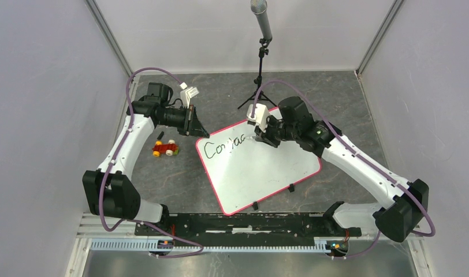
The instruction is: Write a sentence on the whiteboard
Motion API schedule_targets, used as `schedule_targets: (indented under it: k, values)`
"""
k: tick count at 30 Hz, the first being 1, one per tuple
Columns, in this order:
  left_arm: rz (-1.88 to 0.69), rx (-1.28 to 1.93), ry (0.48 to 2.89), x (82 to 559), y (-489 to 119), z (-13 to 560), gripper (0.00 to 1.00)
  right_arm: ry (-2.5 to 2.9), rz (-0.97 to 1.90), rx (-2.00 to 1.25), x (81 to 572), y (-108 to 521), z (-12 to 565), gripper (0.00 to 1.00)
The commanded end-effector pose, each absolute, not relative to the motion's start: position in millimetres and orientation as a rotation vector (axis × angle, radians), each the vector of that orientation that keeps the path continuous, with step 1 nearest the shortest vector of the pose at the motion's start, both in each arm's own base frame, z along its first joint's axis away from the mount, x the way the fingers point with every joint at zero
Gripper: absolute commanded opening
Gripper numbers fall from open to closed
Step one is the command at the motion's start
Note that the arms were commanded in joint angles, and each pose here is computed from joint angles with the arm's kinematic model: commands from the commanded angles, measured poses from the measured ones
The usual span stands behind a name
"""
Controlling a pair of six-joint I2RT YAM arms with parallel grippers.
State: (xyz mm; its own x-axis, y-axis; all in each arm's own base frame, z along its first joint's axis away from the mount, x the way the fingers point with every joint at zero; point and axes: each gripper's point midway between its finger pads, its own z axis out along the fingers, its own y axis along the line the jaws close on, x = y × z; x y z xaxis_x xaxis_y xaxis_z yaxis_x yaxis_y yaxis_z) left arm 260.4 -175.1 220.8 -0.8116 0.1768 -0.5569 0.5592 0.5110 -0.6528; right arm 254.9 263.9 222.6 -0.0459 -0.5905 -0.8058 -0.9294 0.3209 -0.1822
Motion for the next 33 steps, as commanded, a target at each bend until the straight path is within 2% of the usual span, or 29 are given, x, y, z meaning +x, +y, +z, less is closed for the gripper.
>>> schedule_targets:
  k: [1,11,24,33]
  values:
    - [-1.226,0.667,2.308,261.1,-181.2,224.5,0.02,1.704,0.417,-1.317,278.1,260.5,246.3,0.0]
    - [-1.227,0.67,2.31,262.2,-181.5,223.1,0.02,1.711,0.438,-1.338,276.8,263.9,242.4,0.0]
    - [-1.224,0.677,2.309,260.3,-181.3,222.5,0.02,1.775,0.538,-1.373,237.2,251.9,206.6,0.0]
    - [-1.224,0.674,2.311,259.4,-181.1,222.5,0.02,1.74,0.6,-1.425,219.0,274.6,205.8,0.0]
